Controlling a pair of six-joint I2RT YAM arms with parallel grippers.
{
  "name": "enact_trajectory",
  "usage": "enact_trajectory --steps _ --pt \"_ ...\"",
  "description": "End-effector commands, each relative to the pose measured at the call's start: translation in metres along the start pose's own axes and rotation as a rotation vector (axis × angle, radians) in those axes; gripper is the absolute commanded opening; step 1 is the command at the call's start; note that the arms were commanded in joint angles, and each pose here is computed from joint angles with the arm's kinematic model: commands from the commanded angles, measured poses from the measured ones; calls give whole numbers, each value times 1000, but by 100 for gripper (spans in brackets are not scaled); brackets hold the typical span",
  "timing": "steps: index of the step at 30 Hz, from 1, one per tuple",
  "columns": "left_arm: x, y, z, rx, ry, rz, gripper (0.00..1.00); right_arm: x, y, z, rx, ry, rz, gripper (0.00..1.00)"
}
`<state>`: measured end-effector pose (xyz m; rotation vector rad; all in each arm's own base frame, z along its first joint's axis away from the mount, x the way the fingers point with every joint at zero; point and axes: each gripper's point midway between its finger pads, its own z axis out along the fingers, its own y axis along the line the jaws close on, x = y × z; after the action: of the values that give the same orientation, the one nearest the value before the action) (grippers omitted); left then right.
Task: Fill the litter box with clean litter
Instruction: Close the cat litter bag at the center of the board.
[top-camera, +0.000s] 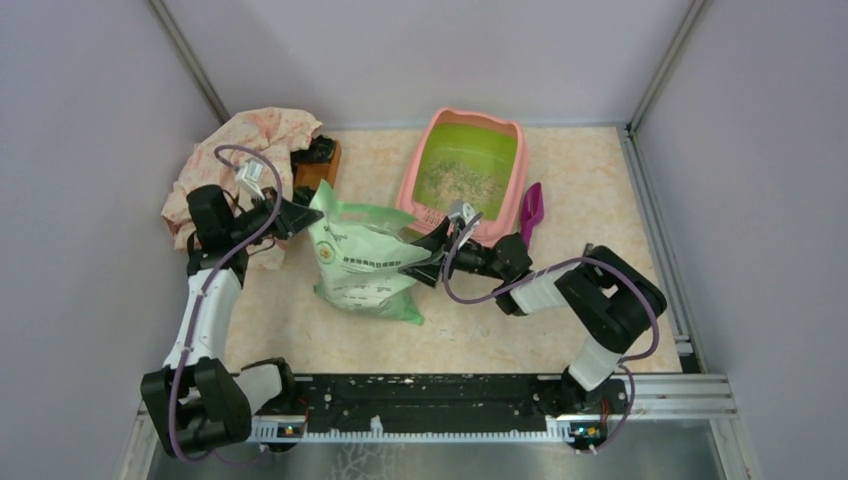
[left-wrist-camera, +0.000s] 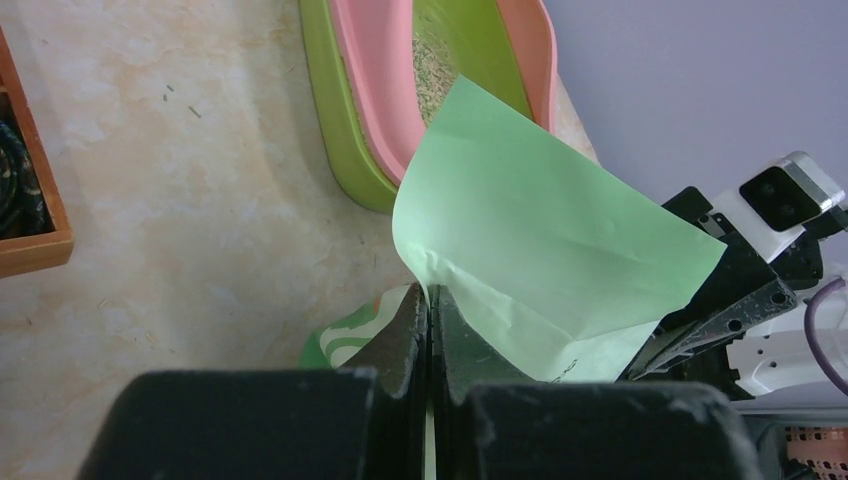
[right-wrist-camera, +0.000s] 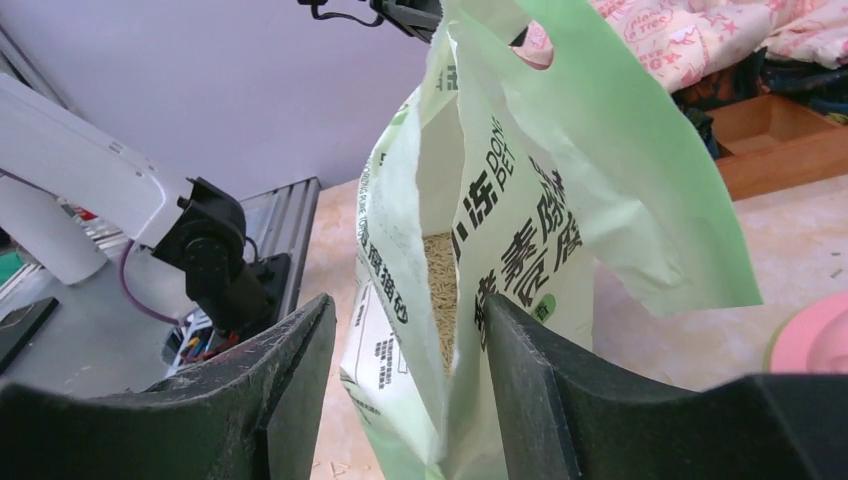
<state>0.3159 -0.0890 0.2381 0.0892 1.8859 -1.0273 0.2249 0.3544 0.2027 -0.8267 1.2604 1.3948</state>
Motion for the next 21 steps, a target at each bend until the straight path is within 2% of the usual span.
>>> enact_trajectory --steps 1,21 --pt "-17 8 -3 -28 -66 44 0 -28 18 17 -93 -107 -63 57" --pt "-21 15 -11 -30 -93 7 0 -26 -13 43 -8 -123 -54 58"
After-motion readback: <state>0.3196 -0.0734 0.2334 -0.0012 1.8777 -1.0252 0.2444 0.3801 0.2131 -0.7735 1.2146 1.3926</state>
